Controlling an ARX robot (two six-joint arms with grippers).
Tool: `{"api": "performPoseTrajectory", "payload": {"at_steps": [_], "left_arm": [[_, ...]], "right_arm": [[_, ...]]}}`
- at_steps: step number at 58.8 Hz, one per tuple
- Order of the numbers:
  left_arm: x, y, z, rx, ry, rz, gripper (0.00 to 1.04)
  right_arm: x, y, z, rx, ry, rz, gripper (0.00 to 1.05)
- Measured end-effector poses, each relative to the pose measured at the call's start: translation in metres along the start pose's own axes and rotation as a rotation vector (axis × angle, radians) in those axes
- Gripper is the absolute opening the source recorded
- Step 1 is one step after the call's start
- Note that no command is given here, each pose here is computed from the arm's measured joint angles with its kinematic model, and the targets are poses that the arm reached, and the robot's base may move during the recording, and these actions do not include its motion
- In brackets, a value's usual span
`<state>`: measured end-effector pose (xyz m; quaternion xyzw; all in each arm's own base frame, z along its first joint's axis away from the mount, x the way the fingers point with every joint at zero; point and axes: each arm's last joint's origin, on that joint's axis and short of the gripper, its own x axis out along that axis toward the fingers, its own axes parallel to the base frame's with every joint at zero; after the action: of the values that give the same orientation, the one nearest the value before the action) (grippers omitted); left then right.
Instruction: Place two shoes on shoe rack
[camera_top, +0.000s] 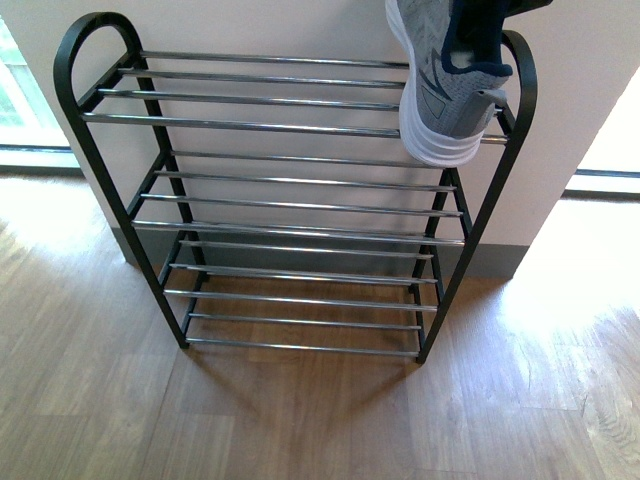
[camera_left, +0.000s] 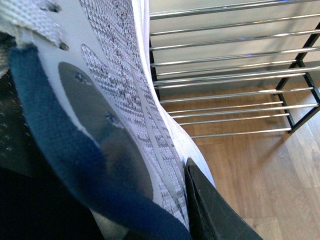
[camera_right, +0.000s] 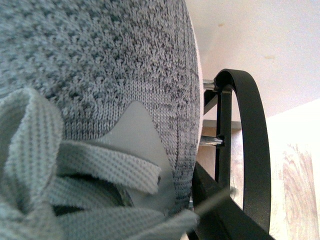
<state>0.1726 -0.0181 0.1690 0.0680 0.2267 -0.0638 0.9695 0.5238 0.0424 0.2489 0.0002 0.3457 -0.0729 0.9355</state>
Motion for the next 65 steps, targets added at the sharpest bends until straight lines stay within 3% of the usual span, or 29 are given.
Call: {"api": "performPoseTrajectory", "payload": {"at_steps": [15,26,44,58,65], "left_arm": [[0.000,0.000,0.000,0.000,0.000,0.000,0.02],[0.000,0.000,0.000,0.000,0.000,0.000,0.02],[0.000,0.000,0.000,0.000,0.000,0.000,0.02],[0.000,0.000,0.000,0.000,0.000,0.000,0.02],[0.000,0.000,0.000,0.000,0.000,0.000,0.02]], "right_arm": [[0.001,-0.001,0.001,0.006,-0.017,0.000,0.55],[0.002,-0.006,-0.002,0.014,-0.035,-0.013,0.96],[-0.060,-0.016,0.015,0.024,-0.184,0.081,0.96],[-0.109,-0.026,-0.005,0.009,-0.302,0.161,0.96],[-0.151,-0.042,-0.030,0.006,-0.413,0.218,0.96]]}}
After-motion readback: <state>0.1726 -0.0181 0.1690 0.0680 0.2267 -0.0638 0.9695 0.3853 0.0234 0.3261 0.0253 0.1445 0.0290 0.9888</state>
